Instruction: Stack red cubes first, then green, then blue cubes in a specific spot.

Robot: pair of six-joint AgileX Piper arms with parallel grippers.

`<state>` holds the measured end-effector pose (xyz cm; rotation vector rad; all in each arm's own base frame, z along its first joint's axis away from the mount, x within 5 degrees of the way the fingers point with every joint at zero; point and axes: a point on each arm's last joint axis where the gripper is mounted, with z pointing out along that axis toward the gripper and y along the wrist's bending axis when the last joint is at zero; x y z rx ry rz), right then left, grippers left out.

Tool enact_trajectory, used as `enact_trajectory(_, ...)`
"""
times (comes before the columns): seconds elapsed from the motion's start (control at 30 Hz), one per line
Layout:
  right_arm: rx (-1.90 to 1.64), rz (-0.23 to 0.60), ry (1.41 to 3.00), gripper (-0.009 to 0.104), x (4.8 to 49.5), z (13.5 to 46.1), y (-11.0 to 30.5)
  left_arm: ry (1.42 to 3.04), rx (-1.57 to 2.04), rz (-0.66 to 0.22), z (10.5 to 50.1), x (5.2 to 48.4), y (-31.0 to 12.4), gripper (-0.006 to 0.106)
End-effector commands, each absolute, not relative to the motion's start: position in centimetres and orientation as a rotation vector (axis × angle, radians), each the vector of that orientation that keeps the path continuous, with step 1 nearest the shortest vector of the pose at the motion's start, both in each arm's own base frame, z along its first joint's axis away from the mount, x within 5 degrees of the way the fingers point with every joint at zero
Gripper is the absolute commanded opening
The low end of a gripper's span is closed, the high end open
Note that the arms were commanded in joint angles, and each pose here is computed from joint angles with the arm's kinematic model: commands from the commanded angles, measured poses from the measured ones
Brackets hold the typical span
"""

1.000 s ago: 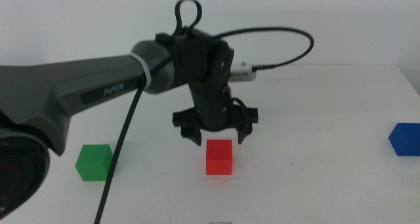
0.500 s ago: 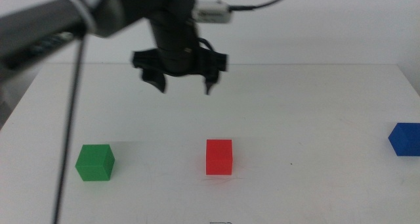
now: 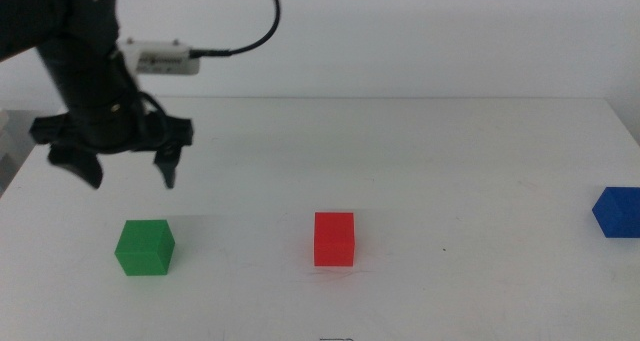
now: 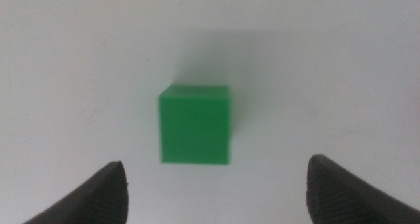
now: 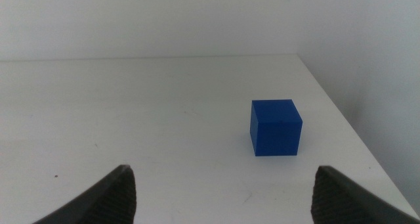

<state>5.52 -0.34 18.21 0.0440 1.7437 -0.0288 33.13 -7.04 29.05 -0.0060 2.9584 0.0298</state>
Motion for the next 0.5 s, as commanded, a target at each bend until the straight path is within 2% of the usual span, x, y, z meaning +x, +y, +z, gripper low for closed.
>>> enact_trajectory(0.0, 0.023, -0.046, 1.632, 0.075, 5.4, 19.6, -0.3, 2.992, 0.005, 0.015, 30.4, 31.8, -5.8, 0.094)
enact_trajectory(0.23, 0.023, -0.046, 1.632, 0.075, 5.4, 19.6, -0.3, 3.025, -0.020, 0.006, 29.3, 31.9, -3.9, 0.094)
enact_trajectory(0.47, 0.024, -0.046, 1.632, 0.075, 5.4, 19.6, -0.3, 3.057, -0.023, -0.028, 27.3, 33.0, -4.2, 0.094)
